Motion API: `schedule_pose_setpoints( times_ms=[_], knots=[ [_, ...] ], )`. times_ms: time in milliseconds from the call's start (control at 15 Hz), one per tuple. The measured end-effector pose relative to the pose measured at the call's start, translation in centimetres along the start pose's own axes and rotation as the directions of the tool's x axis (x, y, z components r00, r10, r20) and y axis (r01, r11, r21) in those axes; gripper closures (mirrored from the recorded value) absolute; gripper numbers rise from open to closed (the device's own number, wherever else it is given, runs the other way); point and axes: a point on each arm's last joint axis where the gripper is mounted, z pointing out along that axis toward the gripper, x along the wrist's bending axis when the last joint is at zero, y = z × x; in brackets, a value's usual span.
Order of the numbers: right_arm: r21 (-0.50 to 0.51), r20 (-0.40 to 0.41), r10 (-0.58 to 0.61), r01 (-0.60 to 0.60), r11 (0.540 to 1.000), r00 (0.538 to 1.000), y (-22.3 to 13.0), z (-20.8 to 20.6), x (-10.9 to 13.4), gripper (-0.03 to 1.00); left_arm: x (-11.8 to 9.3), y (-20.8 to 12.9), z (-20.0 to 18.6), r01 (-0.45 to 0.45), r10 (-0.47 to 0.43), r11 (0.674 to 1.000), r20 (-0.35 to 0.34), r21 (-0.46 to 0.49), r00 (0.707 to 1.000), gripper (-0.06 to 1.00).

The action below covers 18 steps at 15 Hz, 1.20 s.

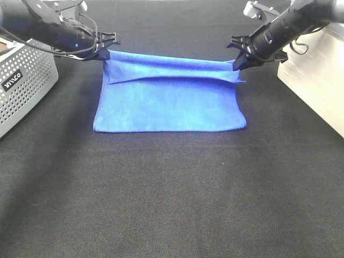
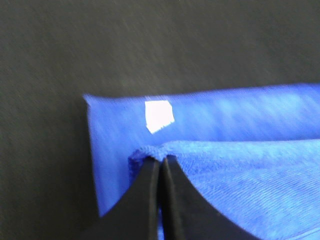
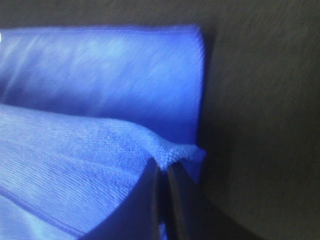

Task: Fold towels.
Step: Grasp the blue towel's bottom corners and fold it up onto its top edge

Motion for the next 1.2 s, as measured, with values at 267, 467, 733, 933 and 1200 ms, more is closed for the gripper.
schedule_pose_setpoints(
  times_ms=[267, 467, 733, 933, 1200],
  knots=[
    [-0.025, 0.014, -0.001, 0.001, 1.0, 1.0, -0.1, 3.0, -1.3, 0.95, 0.9, -0.4, 3.1, -0.039, 0.034, 0.995, -0.057, -0.094, 0.998, 0.94],
    [-0.059, 0.028, 0.003, -0.002, 0.998, 1.0, 0.3, 2.9, -1.5, 0.54, -0.4, -1.0, 4.0, -0.073, 0.069, 0.993, -0.044, -0.093, 0.997, 0.73],
    [0.085, -0.031, -0.004, 0.006, 0.996, 1.0, -0.2, 1.2, -0.2, 0.23, -0.8, -1.0, 3.2, -0.114, 0.114, 0.993, -0.008, -0.001, 0.993, 0.21],
    [0.151, -0.062, -0.014, 0.024, 0.988, 0.998, 0.0, -0.9, 1.0, 0.22, -0.3, -1.3, 1.7, -0.085, 0.076, 0.982, 0.055, 0.166, 0.996, 0.28],
    [0.312, -0.055, 0.05, -0.031, 0.949, 0.997, -1.3, -1.5, 1.2, 0.22, 1.6, -2.8, 0.3, 0.102, -0.131, 0.905, 0.042, 0.412, 0.991, 0.32]
  ],
)
